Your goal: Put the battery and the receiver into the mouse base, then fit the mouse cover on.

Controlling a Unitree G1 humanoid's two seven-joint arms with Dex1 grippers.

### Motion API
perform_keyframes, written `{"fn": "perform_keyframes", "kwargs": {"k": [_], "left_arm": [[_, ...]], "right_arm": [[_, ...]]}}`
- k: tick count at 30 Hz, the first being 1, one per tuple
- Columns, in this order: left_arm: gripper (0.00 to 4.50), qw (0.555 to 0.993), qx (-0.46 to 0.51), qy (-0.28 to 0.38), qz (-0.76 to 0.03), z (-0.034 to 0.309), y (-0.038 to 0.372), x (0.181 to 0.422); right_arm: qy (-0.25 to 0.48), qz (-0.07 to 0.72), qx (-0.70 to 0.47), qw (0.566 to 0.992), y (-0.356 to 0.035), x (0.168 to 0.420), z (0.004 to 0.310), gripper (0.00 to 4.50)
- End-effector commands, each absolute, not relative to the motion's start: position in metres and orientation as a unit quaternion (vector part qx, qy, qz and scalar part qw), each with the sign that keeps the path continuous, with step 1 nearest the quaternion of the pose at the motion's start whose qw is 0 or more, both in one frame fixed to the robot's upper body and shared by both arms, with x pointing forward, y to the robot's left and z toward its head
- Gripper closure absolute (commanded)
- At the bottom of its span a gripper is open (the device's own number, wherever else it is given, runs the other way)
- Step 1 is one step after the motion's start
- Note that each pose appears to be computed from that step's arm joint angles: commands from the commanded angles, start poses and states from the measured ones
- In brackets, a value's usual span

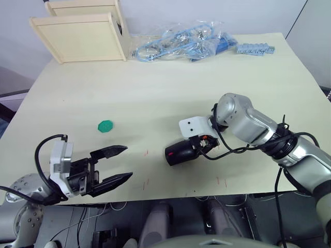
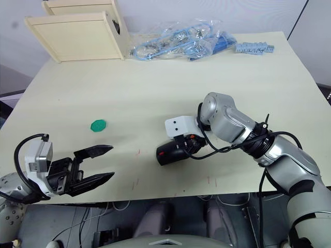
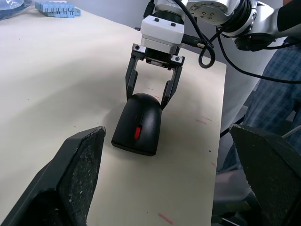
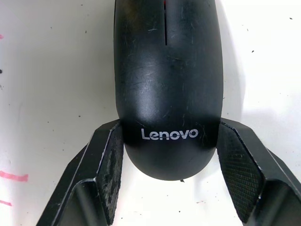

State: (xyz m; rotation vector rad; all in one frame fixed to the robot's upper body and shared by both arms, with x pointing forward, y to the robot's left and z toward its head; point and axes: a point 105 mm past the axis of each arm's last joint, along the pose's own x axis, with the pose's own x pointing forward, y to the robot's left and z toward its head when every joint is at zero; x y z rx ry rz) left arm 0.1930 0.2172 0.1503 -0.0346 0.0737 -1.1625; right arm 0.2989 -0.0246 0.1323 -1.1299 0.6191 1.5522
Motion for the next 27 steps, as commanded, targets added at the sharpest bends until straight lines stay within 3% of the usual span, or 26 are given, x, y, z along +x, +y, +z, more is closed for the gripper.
{"fn": "perform_keyframes", "kwargs": {"k": [1, 19, 22, 23, 27], "left_arm": [[0.0, 0.833, -0.009, 0.027, -0.552, 0.1539, 0.2168, 0.192], [0.0, 0.833, -0.011, 0.028, -0.552, 0.1531, 0.2168, 0.1921], [0.0, 0.833, -0.012, 0.029, -0.552, 0.1531, 0.2169, 0.1923], [0.0, 0.833, -0.012, 0.029, -0.552, 0.153, 0.2168, 0.1924], [0.0, 0.833, -0.012, 0.029, -0.553, 0.153, 0.2167, 0.1918]], "right_arm": [[0.248, 0.661, -0.473, 0.527, -0.0204, 0.2938, 0.1366, 1.75], [0.248, 0.665, -0.464, 0.529, -0.0185, 0.2918, 0.1379, 1.75], [0.243, 0.664, -0.467, 0.531, -0.018, 0.2922, 0.1385, 0.89], [0.241, 0.663, -0.467, 0.533, -0.0173, 0.2928, 0.139, 0.42], [0.237, 0.663, -0.468, 0.535, -0.0162, 0.2921, 0.1399, 0.42]]}}
